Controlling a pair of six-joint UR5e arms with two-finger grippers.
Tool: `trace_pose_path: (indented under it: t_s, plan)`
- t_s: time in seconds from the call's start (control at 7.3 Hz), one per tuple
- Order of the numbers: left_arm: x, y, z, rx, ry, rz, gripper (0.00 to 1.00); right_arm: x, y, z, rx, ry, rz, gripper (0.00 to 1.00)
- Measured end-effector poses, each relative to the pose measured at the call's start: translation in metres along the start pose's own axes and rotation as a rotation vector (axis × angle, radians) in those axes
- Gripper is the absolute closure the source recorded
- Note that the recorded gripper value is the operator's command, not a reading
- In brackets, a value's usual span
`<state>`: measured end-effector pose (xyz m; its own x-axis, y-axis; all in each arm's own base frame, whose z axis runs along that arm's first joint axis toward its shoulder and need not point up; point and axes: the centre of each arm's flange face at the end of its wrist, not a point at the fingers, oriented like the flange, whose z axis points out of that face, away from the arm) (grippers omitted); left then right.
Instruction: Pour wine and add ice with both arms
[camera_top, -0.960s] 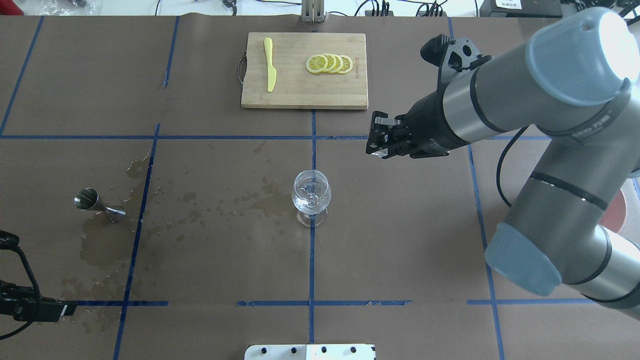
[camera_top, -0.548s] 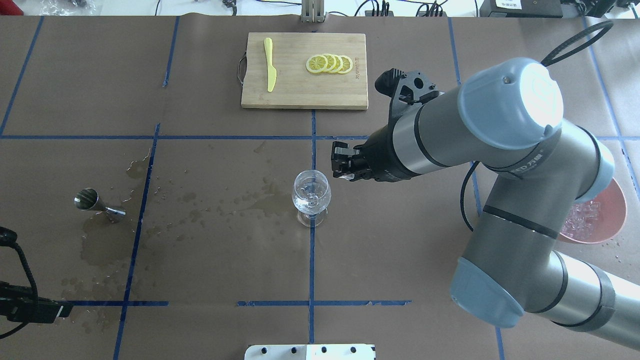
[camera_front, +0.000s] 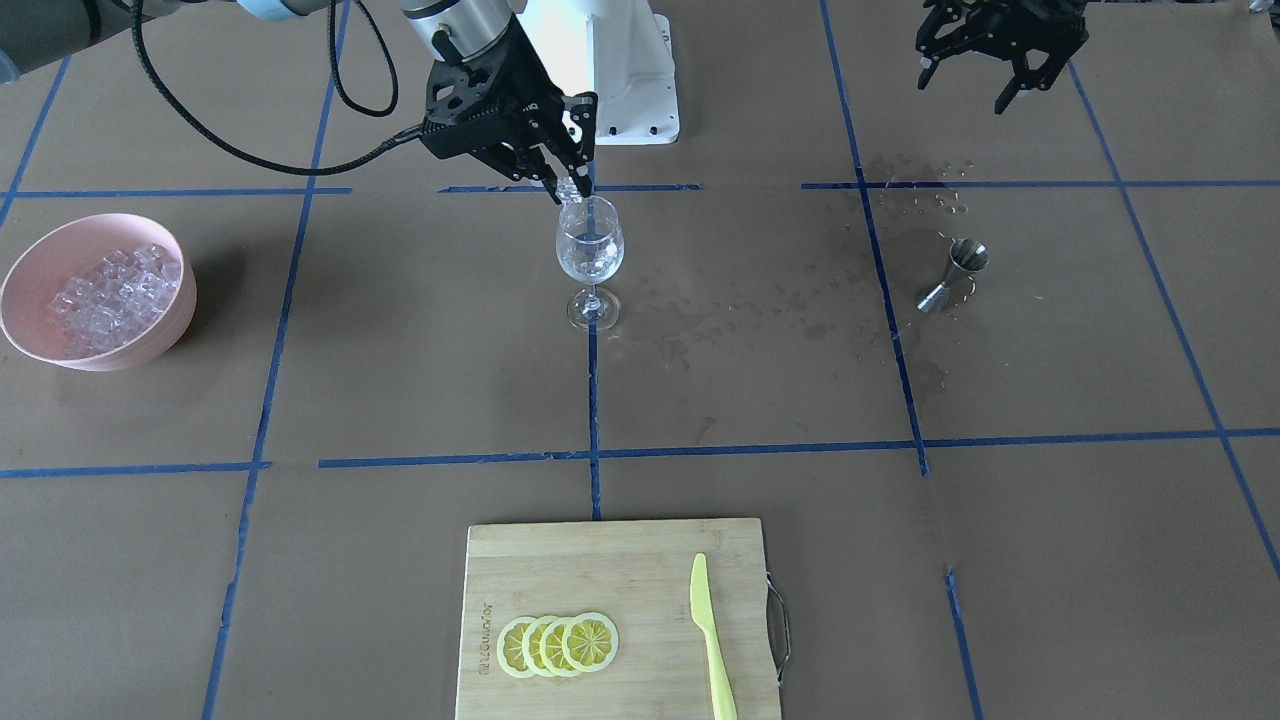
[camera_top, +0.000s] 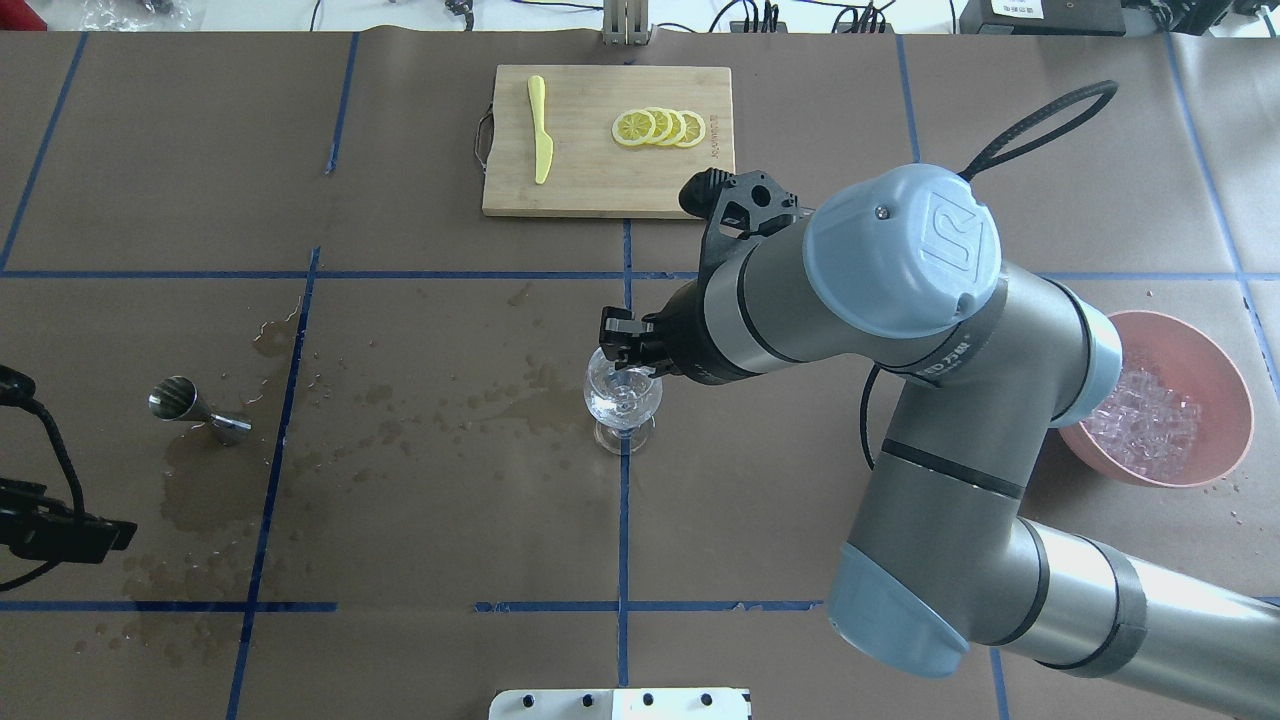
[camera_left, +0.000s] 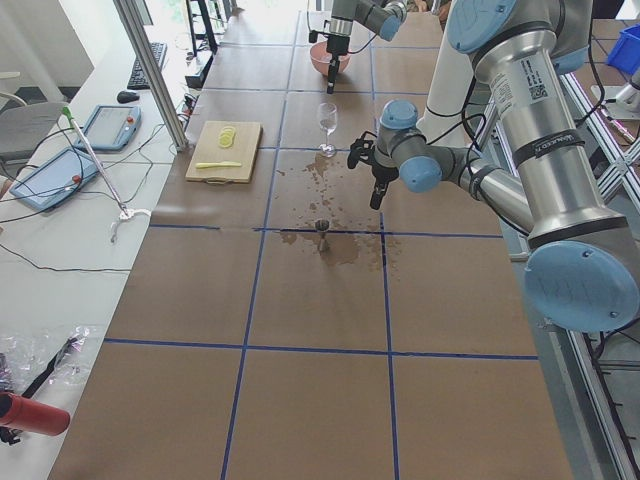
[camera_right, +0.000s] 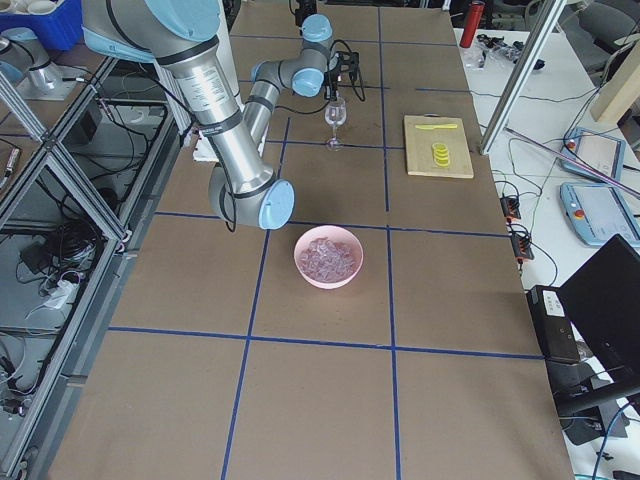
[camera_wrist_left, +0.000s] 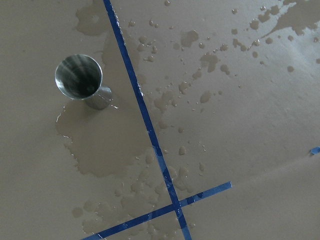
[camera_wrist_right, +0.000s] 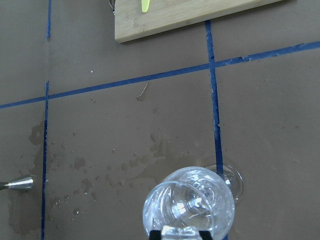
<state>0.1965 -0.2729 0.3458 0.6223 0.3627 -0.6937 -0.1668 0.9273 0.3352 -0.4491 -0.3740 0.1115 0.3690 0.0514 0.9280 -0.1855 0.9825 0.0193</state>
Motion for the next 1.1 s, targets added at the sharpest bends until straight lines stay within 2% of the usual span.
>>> trace_pose_path:
  t_s: [0.14,0.27,0.41,0.55,0.82,1.1]
  plan:
    - [-0.012,-0.013,-0.012,0.030,-0.034,0.023,0.00,-0.005,0.000,0.005,0.000,0.001,-0.001,0.88]
    - [-0.022,-0.022,-0.023,0.053,-0.064,0.043,0.00,-0.008,-0.001,0.008,-0.001,0.002,-0.001,0.41]
    - [-0.030,-0.028,-0.031,0.057,-0.092,0.061,0.00,-0.009,-0.002,0.010,-0.001,0.005,-0.001,0.08]
    - [-0.035,-0.039,-0.040,0.064,-0.121,0.080,0.00,-0.009,-0.002,0.011,-0.001,0.007,0.000,0.00]
    - [-0.049,-0.077,-0.069,0.084,-0.198,0.128,0.00,-0.010,-0.003,0.011,0.001,0.005,0.001,0.00]
    - [-0.078,-0.134,-0.094,0.087,-0.286,0.188,0.00,-0.010,-0.010,0.001,0.016,-0.005,0.003,0.00]
